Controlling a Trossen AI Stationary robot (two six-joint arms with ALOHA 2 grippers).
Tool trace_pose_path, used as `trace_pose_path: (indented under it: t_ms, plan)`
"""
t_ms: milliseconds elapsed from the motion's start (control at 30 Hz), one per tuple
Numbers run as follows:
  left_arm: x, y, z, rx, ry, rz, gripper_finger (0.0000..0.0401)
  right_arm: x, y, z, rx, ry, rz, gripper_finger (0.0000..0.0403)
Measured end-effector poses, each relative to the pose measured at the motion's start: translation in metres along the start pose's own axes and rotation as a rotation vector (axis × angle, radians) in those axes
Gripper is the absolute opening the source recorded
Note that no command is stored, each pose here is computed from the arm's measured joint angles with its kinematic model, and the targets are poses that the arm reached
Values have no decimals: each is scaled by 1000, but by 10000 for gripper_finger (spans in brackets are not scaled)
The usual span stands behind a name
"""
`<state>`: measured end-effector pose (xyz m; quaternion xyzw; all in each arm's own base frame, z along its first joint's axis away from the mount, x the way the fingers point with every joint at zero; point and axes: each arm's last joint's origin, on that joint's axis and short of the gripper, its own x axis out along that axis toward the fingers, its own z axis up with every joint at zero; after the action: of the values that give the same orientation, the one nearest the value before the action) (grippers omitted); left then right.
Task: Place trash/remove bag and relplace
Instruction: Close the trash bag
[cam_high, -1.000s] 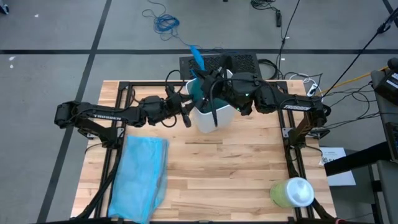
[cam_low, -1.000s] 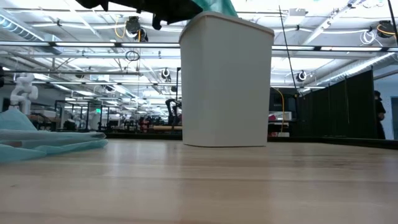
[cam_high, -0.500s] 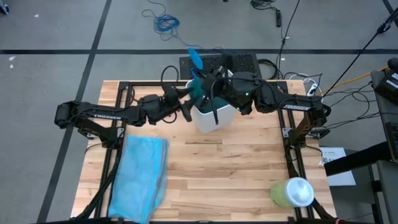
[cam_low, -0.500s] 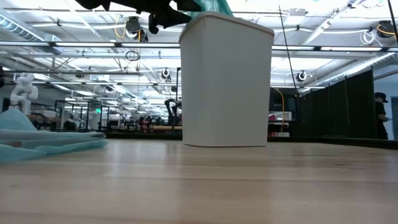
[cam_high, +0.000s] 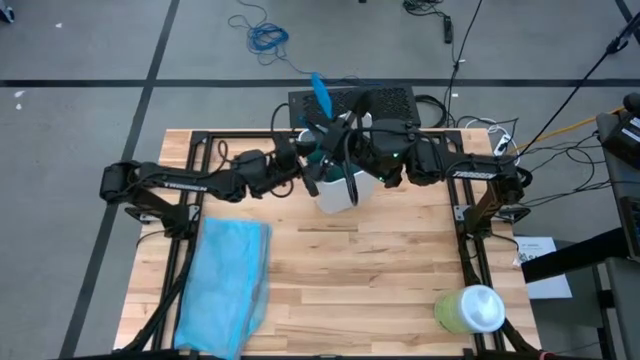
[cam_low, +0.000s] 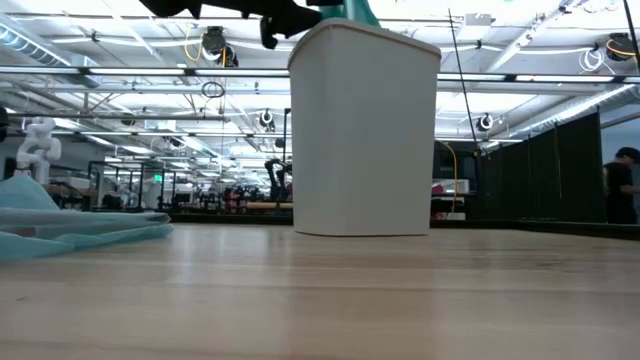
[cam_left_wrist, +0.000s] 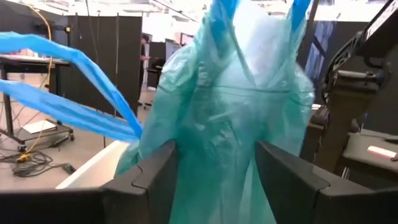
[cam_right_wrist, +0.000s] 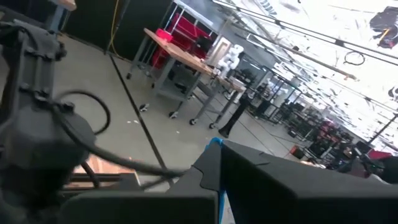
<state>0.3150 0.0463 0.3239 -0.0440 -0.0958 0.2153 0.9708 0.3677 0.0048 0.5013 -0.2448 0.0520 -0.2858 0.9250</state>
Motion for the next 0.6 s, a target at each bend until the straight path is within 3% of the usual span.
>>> trace_pose_path:
  t_ms: [133,300,600]
  plan:
    - [11,-2,-10,15,26,12,144,0,0,0,-2,1,1,0]
    - [17,-2,-23,29,63,-3,20,0,-1,1,-31,-7,-11,0]
    - [21,-3,-32,37,81,-21,2,-10,-17,12,-48,-53,-83,0]
